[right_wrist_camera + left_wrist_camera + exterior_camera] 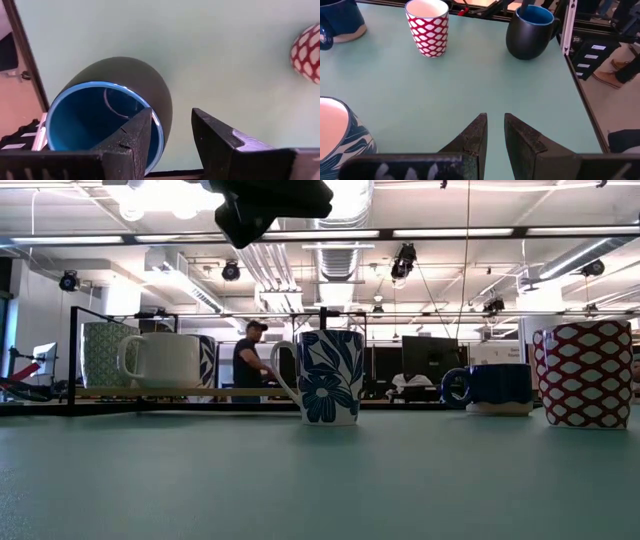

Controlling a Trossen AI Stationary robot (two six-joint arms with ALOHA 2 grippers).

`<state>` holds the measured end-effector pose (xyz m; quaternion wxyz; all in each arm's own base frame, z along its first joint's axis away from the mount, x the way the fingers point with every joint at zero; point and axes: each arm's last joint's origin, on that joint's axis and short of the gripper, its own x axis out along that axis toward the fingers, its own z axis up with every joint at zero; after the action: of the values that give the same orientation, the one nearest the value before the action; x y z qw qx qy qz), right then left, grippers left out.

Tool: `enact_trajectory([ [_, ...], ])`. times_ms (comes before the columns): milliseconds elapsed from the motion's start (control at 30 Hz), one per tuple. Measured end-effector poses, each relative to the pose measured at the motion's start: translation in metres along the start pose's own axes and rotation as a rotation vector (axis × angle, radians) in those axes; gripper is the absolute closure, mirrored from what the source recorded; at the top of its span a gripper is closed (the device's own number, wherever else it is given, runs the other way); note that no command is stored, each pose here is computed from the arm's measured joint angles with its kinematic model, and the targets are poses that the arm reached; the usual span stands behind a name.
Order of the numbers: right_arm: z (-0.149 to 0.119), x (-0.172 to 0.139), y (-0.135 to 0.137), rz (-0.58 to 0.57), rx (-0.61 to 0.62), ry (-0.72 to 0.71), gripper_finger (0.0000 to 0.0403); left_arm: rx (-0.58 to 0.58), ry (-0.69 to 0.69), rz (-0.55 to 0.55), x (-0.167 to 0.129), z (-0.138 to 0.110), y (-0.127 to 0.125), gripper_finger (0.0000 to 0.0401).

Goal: Place coffee mugs
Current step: Put the black-blue mug on the shelf

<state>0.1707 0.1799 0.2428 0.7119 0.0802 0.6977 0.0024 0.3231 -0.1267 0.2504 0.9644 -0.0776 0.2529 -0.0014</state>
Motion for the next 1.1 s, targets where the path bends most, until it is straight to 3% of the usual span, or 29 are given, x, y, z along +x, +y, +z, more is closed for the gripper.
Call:
enact_trajectory([
  [600, -0.001, -0.003, 0.011, 0.08, -0.01, 0.009, 0.0268, 0.0, -0.001, 0.0, 0.0, 0.0, 0.0, 0.0354],
  [933, -0.007, 0.017, 0.003, -0.002, -0.029, -0.01, 0.027, 0.0, -0.001, 0.0, 0.0, 0.0, 0.0, 0.0354],
  [1100, -0.007, 0.028, 0.001, 0.0, -0.047, -0.029, 0.0295, 0.0, 0.0, -0.001, 0.0, 0.0, 0.0, 0.0354],
])
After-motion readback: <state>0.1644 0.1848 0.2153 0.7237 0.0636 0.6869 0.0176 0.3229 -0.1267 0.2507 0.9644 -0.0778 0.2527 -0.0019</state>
